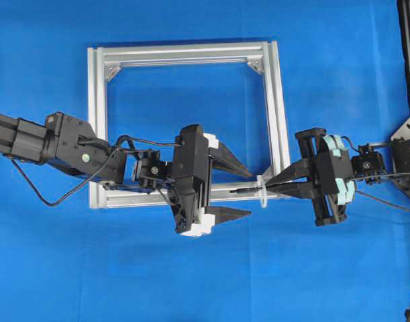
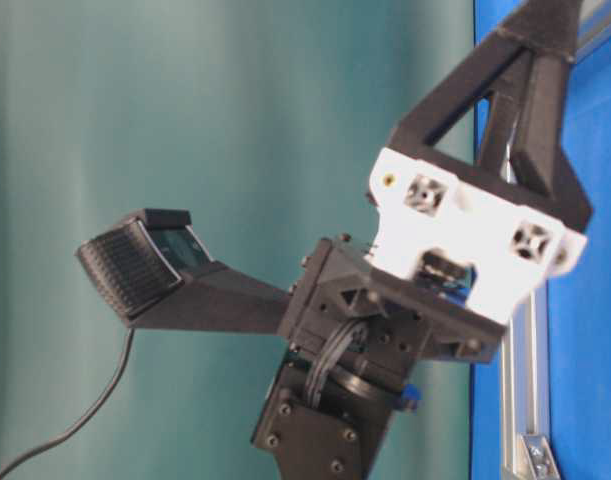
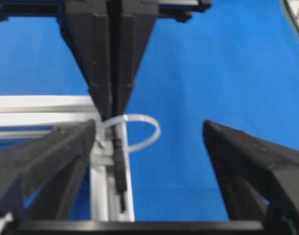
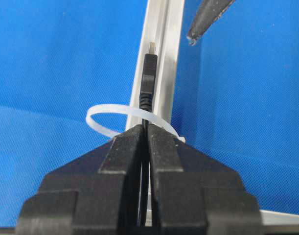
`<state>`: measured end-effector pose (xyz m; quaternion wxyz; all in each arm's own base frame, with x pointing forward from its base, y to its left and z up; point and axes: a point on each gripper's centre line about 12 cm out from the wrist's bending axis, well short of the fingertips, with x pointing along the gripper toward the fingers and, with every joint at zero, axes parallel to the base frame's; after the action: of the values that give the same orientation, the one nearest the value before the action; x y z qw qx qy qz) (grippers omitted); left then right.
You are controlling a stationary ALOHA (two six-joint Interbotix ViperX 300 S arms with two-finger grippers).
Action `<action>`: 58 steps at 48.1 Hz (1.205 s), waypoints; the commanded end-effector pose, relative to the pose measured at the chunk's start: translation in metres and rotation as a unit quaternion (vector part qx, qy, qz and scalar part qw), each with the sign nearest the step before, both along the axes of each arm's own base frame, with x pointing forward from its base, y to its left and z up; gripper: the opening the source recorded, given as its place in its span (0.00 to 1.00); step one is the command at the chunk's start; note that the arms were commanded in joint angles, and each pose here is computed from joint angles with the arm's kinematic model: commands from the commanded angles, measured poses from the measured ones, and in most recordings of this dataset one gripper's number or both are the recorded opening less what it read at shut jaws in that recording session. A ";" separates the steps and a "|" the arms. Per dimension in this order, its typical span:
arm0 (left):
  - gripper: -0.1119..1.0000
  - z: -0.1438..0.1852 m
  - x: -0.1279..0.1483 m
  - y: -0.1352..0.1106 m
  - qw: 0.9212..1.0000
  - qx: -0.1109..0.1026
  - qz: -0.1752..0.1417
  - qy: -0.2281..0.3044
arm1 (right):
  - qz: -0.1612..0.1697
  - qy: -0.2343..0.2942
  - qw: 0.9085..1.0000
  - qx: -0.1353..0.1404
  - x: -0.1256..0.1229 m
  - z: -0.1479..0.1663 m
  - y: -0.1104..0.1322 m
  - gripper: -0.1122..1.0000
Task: Insert the wire through the string loop located on the right side.
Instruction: 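Close the left gripper on the cable plug beyond the loop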
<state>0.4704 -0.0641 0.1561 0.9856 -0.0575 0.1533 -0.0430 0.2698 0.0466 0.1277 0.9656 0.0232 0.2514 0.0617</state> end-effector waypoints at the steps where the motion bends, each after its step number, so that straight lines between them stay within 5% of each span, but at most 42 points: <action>1: 0.90 0.010 0.006 -0.001 1.000 0.000 -0.001 -0.016 | -0.001 -0.014 1.000 0.002 0.005 0.007 0.001 0.07; 14: 0.90 -0.027 0.015 -0.001 1.000 0.002 0.001 0.017 | 0.001 -0.014 1.000 0.002 0.005 0.007 0.001 0.07; 58: 0.90 -0.026 0.013 -0.001 1.000 0.003 0.001 0.018 | 0.000 -0.013 1.000 0.003 0.005 0.007 0.001 0.07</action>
<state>0.4792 -0.0662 0.1140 0.9791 -0.0542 0.1916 -0.0406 0.2698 0.0466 0.1277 0.9656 0.0232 0.2514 0.0617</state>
